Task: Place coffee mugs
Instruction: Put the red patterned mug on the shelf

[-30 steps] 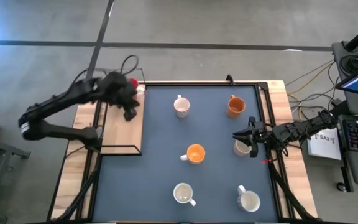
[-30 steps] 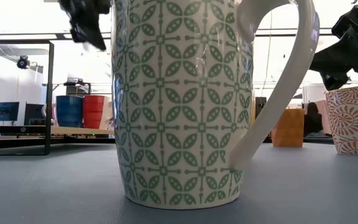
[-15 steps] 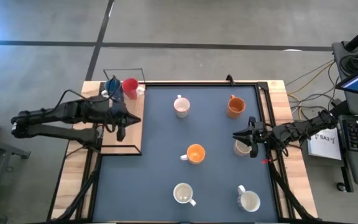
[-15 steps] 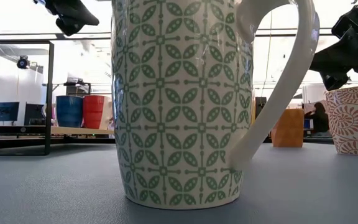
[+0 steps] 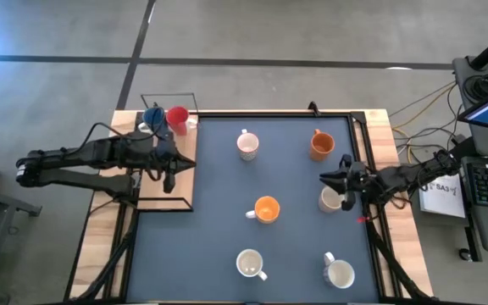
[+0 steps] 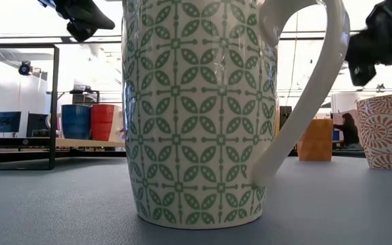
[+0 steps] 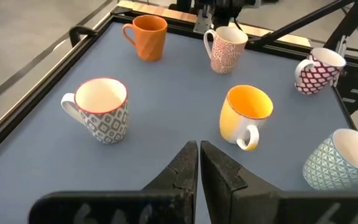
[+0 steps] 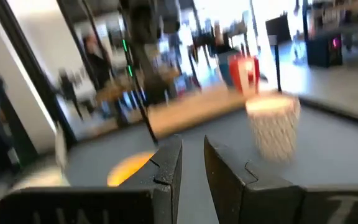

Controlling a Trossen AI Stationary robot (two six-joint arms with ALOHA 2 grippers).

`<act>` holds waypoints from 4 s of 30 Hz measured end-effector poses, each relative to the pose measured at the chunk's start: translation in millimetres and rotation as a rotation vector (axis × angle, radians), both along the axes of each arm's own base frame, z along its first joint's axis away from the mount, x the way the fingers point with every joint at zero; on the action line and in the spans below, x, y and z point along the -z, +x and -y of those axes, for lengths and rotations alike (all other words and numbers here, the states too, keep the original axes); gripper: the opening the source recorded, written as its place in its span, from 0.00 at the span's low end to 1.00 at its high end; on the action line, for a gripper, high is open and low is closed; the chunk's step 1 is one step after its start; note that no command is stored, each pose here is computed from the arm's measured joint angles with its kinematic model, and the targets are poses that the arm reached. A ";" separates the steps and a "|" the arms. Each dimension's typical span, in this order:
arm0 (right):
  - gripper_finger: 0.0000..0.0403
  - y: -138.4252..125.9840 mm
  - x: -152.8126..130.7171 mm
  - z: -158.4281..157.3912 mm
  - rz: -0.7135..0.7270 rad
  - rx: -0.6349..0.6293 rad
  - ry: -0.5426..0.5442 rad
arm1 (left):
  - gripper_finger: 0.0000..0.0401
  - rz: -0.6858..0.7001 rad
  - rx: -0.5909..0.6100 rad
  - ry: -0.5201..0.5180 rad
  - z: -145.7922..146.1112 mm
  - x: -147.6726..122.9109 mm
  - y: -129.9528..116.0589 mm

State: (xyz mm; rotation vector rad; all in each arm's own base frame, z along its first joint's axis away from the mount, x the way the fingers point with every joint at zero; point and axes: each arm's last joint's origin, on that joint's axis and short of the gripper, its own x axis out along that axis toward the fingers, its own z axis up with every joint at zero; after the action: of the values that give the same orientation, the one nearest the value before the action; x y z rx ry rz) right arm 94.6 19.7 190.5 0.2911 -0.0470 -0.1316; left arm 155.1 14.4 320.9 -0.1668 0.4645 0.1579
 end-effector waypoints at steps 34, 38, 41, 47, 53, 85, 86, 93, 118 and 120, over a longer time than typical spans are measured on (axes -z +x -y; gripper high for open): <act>0.14 8.5 -63.2 4.1 -0.130 0.284 0.250 | 0.00 -0.094 0.006 0.017 -1.5 11.8 13.0; 0.14 20.6 -64.0 -1.2 -0.339 0.319 0.336 | 0.00 -0.084 0.003 0.012 -1.3 10.4 10.8; 0.14 33.4 -64.5 -8.1 -0.480 0.304 0.417 | 0.00 -0.073 0.001 0.009 -1.0 8.7 8.1; 0.15 54.1 -71.6 -20.1 -0.684 0.264 0.549 | 0.00 -0.051 -0.001 0.008 -0.2 4.6 -1.8; 0.16 61.6 -74.0 -25.6 -0.941 0.348 0.601 | 0.00 -0.041 0.000 0.008 0.7 1.9 -12.0; 0.37 114.3 -45.1 -41.8 -1.538 0.416 0.615 | 0.00 -0.061 0.025 -0.020 3.5 1.4 -31.4; 0.37 115.7 -42.6 -39.4 -1.546 0.414 0.606 | 0.00 -0.060 0.026 -0.020 3.6 1.3 -31.5; 0.25 131.2 -28.7 -22.8 -1.575 0.354 0.558 | 0.00 -0.052 0.026 -0.019 3.7 0.3 -33.9; 0.03 224.2 -72.0 49.1 -1.312 0.052 0.172 | 0.00 -0.011 0.019 -0.030 5.0 -3.7 -48.4; 0.03 242.8 -69.8 51.9 -1.299 0.015 0.120 | 0.00 -0.017 0.018 -0.030 5.0 -3.3 -48.9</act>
State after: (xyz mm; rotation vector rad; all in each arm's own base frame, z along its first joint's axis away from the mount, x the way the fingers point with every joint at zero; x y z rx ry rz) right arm 337.4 -32.2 260.3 0.2806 1.2501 -0.3186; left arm 106.2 9.4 324.2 -0.1907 0.4850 0.1344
